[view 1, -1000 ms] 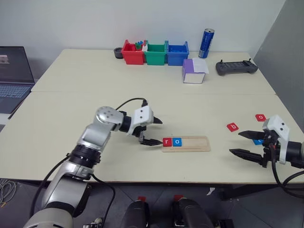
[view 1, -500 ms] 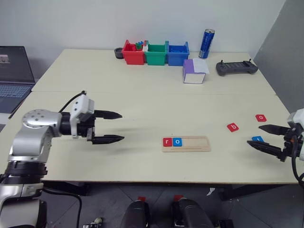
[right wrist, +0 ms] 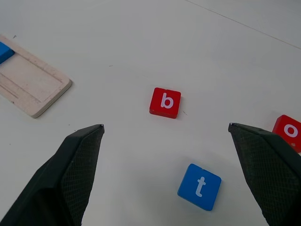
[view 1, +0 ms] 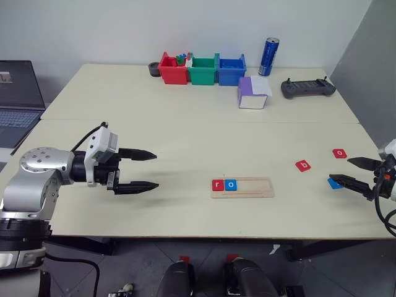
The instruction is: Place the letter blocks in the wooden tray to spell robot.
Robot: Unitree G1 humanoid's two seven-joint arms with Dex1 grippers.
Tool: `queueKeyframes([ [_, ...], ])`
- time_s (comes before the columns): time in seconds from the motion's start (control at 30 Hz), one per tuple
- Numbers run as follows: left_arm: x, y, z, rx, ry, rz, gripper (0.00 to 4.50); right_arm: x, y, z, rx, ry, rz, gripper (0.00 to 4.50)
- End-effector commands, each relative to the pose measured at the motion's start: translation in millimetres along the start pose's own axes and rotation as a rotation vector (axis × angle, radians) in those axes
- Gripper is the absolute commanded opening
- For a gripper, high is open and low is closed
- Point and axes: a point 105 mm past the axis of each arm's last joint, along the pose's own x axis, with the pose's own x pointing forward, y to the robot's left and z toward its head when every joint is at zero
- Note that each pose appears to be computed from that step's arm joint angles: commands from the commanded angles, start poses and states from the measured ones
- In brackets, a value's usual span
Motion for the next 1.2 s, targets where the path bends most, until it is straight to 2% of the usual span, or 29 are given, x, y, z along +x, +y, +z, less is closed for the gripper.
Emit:
queueKeyframes([
  [0.03,-7.7,-1.3,8.8,0.045,-0.003,0.015,4.48,-0.9,-8.5,8.4,-0.053,-0.014,-0.073,4.5],
  [0.23,-7.3,-2.9,10.3,0.068,-0.027,0.019,4.48,10.4,-15.0,8.6,-0.064,-0.011,-0.141,4.5],
  [0.53,6.1,7.5,-0.7,0.215,-0.016,0.096,4.48,26.3,-14.1,7.4,-0.051,-0.018,-0.145,4.5],
  [0.63,19.3,8.9,-4.8,0.256,-0.067,0.103,4.48,31.0,-10.0,4.4,-0.056,-0.009,-0.123,4.5],
  [0.77,22.8,12.3,3.3,0.26,-0.238,0.16,4.48,34.1,-10.2,9.7,-0.062,-0.019,-0.118,4.5],
  [1.2,28.1,7.5,-3.7,0.235,-0.295,0.128,4.48,41.6,2.9,16.0,0.0,-0.059,-0.06,4.5],
])
